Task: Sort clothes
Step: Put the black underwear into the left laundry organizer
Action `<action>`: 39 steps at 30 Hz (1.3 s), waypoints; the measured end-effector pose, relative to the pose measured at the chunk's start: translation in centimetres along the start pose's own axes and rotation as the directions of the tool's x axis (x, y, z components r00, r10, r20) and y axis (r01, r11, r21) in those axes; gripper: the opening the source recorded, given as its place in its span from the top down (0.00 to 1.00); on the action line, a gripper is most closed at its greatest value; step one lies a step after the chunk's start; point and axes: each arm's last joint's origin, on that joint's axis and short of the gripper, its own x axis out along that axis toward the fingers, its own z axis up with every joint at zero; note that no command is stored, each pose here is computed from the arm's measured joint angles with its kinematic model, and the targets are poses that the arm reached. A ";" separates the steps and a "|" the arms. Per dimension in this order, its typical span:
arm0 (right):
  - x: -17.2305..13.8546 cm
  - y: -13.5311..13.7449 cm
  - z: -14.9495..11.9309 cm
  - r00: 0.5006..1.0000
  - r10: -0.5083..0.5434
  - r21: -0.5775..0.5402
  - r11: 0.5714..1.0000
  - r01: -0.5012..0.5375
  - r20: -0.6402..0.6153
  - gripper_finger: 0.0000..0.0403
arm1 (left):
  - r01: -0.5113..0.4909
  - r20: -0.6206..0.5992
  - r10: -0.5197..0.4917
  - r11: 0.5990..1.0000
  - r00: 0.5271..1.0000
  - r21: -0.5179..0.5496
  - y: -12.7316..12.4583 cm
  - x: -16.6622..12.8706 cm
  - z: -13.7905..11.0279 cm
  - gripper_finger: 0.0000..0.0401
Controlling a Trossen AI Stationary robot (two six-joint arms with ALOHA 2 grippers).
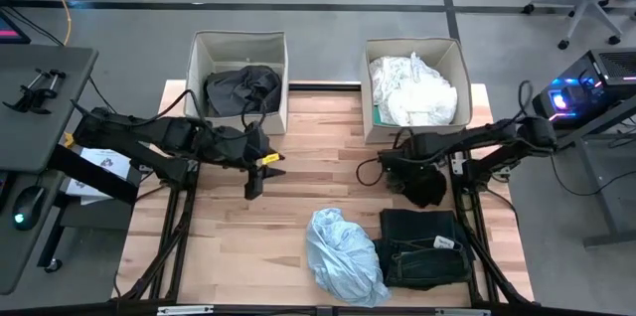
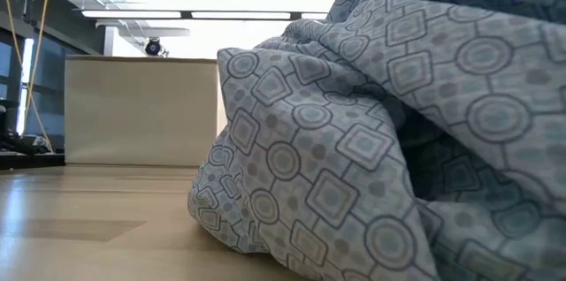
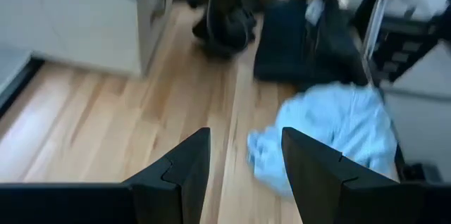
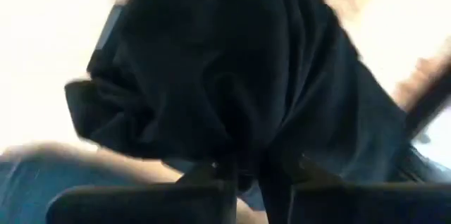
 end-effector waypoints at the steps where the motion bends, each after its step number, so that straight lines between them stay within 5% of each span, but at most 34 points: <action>1: -1.4 0.1 -0.1 1.000 0.023 -0.027 0.999 -0.023 -0.021 0.93 | 0.003 0.033 -0.003 1.000 0.999 0.002 0.0 0.0 0.3 0.60; 6: -9.1 -0.2 -0.2 0.981 0.193 -0.126 0.973 -0.195 -0.032 0.99 | -0.009 0.214 0.001 0.999 0.977 0.033 0.4 -0.1 2.2 0.60; 11: -15.5 -0.7 0.0 0.890 0.382 -0.263 0.911 -0.317 0.250 0.98 | -0.041 0.366 0.029 0.999 0.930 0.025 1.3 -0.3 3.9 0.60; 15: -18.6 0.3 0.8 0.699 0.573 -0.411 0.812 -0.414 0.428 0.99 | -0.050 0.430 0.046 0.999 0.902 -0.002 2.0 -0.5 4.7 0.60; 20: -21.0 2.5 1.8 0.415 0.752 -0.634 0.657 -0.407 0.513 0.99 | -0.038 0.461 0.009 0.998 0.887 0.053 2.6 -0.1 5.3 0.57; 27: -23.8 3.4 2.2 0.100 0.848 -0.775 0.518 -0.362 0.521 0.99 | -0.038 0.441 0.032 0.999 0.897 0.003 3.3 1.4 5.3 0.41; 32: -24.7 3.8 2.1 0.009 0.896 -0.838 0.419 -0.350 0.445 1.00 | -0.063 0.499 0.070 0.998 0.864 -0.031 3.7 3.6 6.2 0.28; 39: -24.6 4.0 2.2 0.009 0.905 -0.843 0.401 -0.360 0.426 1.00 | -0.003 0.561 0.001 1.000 0.828 0.002 3.3 6.7 6.8 0.22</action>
